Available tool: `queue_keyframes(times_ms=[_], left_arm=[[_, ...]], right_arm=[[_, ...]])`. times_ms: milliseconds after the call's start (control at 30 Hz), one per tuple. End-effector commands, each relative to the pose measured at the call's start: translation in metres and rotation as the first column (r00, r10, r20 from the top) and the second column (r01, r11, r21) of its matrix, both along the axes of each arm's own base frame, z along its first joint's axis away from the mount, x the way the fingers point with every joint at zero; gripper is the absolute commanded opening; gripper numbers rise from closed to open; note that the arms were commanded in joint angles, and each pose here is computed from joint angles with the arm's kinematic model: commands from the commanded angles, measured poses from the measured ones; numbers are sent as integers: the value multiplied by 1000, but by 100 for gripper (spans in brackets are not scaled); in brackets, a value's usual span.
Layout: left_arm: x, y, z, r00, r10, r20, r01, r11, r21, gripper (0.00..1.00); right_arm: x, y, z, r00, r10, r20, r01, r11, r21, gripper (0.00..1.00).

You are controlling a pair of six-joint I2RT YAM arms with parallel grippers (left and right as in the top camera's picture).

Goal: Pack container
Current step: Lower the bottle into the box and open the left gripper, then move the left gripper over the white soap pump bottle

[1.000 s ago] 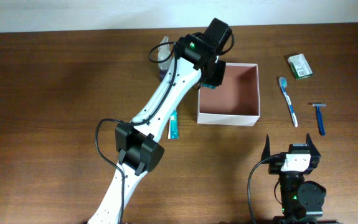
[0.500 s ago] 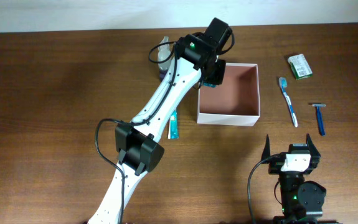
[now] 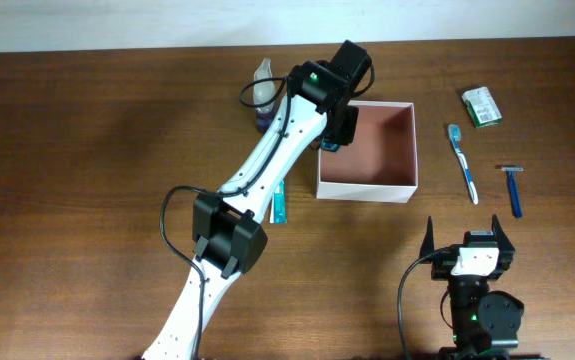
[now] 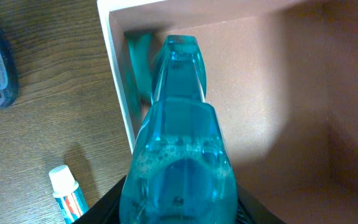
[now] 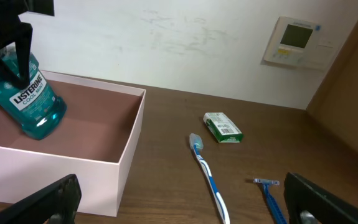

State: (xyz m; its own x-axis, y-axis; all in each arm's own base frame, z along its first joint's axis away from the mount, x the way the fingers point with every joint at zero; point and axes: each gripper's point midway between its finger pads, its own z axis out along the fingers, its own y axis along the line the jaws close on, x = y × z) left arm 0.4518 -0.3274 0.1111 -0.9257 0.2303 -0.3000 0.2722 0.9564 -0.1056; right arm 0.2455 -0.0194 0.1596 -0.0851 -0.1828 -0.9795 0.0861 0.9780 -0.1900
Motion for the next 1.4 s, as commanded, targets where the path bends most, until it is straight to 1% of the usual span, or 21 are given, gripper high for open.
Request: queue_keyframes(times_ms=[0, 133, 200, 433, 500, 700, 800, 833, 933, 1033, 1067, 1100, 1200, 1233, 1267, 1367], left_arm=[[6, 1, 11, 999, 20, 39, -20, 1000, -9, 45], [8, 0, 12, 999, 11, 50, -10, 1000, -8, 47], [8, 0, 12, 999, 11, 51, -10, 1000, -9, 50], [10, -2, 14, 998, 11, 61, -10, 1000, -17, 52], [12, -3, 14, 998, 9, 67, -7, 1000, -20, 56], [12, -3, 19, 997, 8, 75, -6, 1000, -26, 57], [13, -4, 39, 994, -11, 111, 16, 999, -41, 58], [14, -4, 51, 990, -31, 139, 38, 998, -47, 62], [17, 0, 96, 971, -45, 235, 68, 994, -88, 64], [21, 21, 140, 944, 9, 329, 29, 994, -109, 64], [23, 30, 147, 939, 25, 343, 10, 995, -101, 64], [29, 51, 158, 925, 66, 374, -42, 997, -70, 64], [40, 90, 163, 910, 131, 393, -132, 991, -25, 66], [44, 99, 162, 910, 146, 388, -149, 989, -23, 70], [47, 109, 160, 911, 162, 379, -166, 986, -22, 71], [59, 136, 151, 910, 207, 359, -219, 976, -7, 72]], right_arm=[[0, -1, -2, 1000, -10, -2, 10, 1000, 6, 99], [0, -1, -2, 1000, -10, -2, 10, 1000, 6, 99], [0, -1, -2, 1000, -10, -2, 10, 1000, 6, 99], [0, -1, -2, 1000, -10, -2, 10, 1000, 6, 99], [0, -1, -2, 1000, -10, -2, 10, 1000, 6, 99], [0, -1, -2, 1000, -10, -2, 10, 1000, 6, 99], [0, -1, -2, 1000, -10, -2, 10, 1000, 6, 99], [0, -1, -2, 1000, -10, -2, 10, 1000, 6, 99], [0, -1, -2, 1000, -10, -2, 10, 1000, 6, 99], [0, -1, -2, 1000, -10, -2, 10, 1000, 6, 99], [0, -1, -2, 1000, -10, -2, 10, 1000, 6, 99], [0, -1, -2, 1000, -10, -2, 10, 1000, 6, 99], [0, -1, -2, 1000, -10, -2, 10, 1000, 6, 99], [0, -1, -2, 1000, -10, -2, 10, 1000, 6, 99], [0, -1, -2, 1000, -10, -2, 10, 1000, 6, 99], [0, -1, -2, 1000, -10, -2, 10, 1000, 6, 99]])
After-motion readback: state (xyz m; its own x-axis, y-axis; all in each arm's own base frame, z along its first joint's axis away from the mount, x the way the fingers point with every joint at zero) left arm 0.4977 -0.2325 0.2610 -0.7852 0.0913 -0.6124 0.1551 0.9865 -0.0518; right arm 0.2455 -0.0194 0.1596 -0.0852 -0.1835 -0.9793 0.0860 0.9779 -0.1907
